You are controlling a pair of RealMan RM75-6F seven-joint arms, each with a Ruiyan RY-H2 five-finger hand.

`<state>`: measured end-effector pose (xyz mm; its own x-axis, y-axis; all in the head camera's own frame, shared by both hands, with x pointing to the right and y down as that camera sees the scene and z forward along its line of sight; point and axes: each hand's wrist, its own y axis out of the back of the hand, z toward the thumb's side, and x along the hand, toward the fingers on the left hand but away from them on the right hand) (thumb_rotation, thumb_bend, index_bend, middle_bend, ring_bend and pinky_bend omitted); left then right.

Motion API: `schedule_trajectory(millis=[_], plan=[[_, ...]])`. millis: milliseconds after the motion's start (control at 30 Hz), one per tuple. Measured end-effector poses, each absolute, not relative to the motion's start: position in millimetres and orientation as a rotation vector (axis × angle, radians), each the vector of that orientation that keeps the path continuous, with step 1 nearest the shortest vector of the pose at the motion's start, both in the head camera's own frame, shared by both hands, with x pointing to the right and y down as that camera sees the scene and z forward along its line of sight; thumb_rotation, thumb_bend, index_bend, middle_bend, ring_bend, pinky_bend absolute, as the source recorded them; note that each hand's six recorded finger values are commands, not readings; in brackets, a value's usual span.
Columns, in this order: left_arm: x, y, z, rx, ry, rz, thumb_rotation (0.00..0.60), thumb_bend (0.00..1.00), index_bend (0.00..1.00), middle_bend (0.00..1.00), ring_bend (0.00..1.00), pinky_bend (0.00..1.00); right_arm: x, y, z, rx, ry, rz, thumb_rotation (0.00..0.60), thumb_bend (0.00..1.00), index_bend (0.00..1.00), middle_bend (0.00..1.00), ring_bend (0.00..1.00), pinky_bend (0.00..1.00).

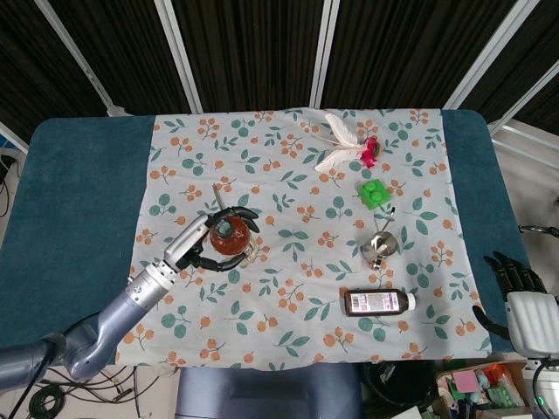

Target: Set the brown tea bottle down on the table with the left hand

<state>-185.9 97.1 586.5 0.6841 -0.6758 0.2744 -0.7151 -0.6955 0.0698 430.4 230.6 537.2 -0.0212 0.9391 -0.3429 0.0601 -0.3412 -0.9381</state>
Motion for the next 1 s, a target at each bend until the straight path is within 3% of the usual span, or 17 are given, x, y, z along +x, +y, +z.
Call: schedule_trajectory(millis=[300, 633, 833, 1000], plan=[[-190.7, 94.0, 565.3, 2.202, -0.907, 0.022, 0.600, 0.58, 0.26, 0.34, 0.27, 0.36, 431.2, 231.0, 537.3, -1.488, -1.092, 1.467, 0.600, 0.16, 0.15, 0.09, 0.13, 0.19], [-201.6, 88.2, 579.3, 2.227, -0.963, 0.030, 0.600, 0.56, 0.24, 0.31, 0.26, 0.31, 430.9, 231.1, 537.4, -1.490, -1.095, 1.467, 0.600, 0.16, 0.15, 0.09, 0.13, 0.19], [-203.6, 87.6, 594.3, 2.675, -1.132, 0.260, 0.600, 0.54, 0.24, 0.31, 0.26, 0.31, 431.4, 230.8, 537.0, -1.489, -1.100, 1.468, 0.600, 0.16, 0.15, 0.09, 0.13, 0.19], [-206.3, 86.1, 609.0, 3.243, -1.341, 0.709, 0.600, 0.54, 0.25, 0.32, 0.26, 0.33, 431.5, 230.6, 537.3, -1.491, -1.101, 1.468, 0.600, 0.16, 0.15, 0.09, 0.13, 0.19]])
